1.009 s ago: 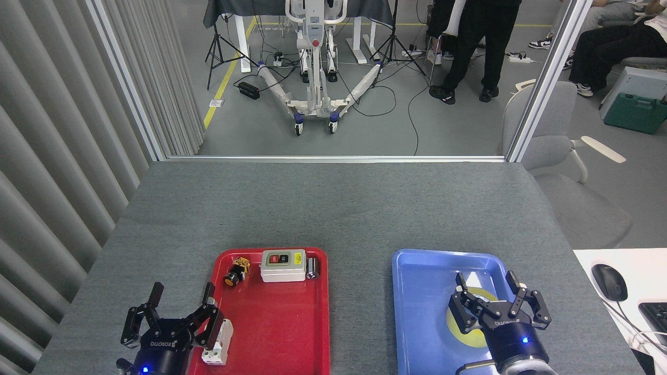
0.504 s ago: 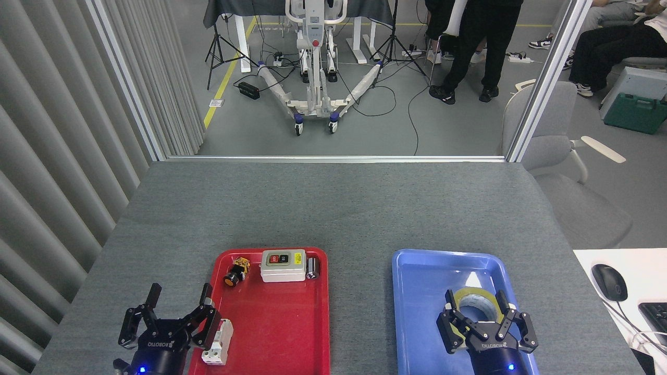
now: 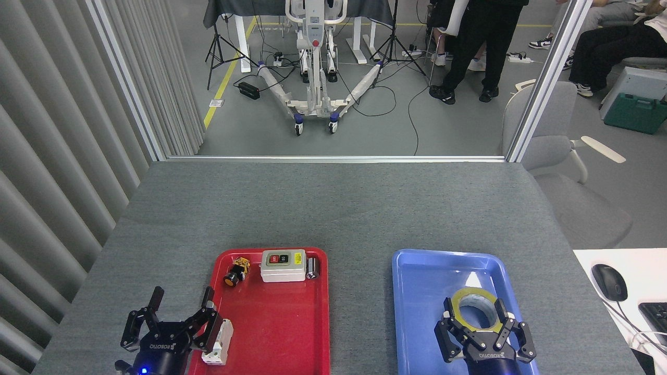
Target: Place and move tape with both arms
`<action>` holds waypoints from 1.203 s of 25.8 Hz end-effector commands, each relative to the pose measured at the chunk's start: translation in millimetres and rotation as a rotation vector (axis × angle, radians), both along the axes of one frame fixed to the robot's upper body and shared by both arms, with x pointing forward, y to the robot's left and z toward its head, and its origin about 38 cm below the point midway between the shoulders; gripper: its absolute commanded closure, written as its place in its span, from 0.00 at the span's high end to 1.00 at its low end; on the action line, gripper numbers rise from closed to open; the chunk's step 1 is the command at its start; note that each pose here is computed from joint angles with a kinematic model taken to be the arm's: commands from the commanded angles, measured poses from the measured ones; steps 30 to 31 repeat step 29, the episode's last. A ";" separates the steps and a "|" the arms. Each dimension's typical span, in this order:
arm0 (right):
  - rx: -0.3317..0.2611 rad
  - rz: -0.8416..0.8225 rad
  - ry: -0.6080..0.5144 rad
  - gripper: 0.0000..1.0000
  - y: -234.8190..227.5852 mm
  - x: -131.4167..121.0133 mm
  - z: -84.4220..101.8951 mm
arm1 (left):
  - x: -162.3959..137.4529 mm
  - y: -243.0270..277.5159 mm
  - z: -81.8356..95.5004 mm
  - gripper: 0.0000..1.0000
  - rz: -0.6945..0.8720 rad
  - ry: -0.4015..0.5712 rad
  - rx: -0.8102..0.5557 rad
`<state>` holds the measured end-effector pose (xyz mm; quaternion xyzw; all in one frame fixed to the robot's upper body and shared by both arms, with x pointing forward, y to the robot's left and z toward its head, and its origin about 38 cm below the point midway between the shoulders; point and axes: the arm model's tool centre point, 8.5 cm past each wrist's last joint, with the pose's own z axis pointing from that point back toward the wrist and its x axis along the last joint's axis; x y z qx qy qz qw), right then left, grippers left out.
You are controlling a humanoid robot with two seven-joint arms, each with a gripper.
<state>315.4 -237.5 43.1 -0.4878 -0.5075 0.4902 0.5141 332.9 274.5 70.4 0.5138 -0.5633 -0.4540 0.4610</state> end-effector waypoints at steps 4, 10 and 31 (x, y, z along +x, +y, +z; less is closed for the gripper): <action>0.000 -0.001 0.004 1.00 -0.4 -2.0 -1.7 | -0.2 -1.2 -0.7 0.99 0.000 0.001 -0.004; 0.002 -0.008 0.003 1.00 -3.2 -1.9 -1.1 | -0.7 -1.0 -0.6 0.99 -0.002 0.001 -0.003; -0.005 -0.010 0.000 1.00 -6.4 -4.6 0.2 | -1.1 -2.1 0.2 0.99 -0.002 -0.001 -0.008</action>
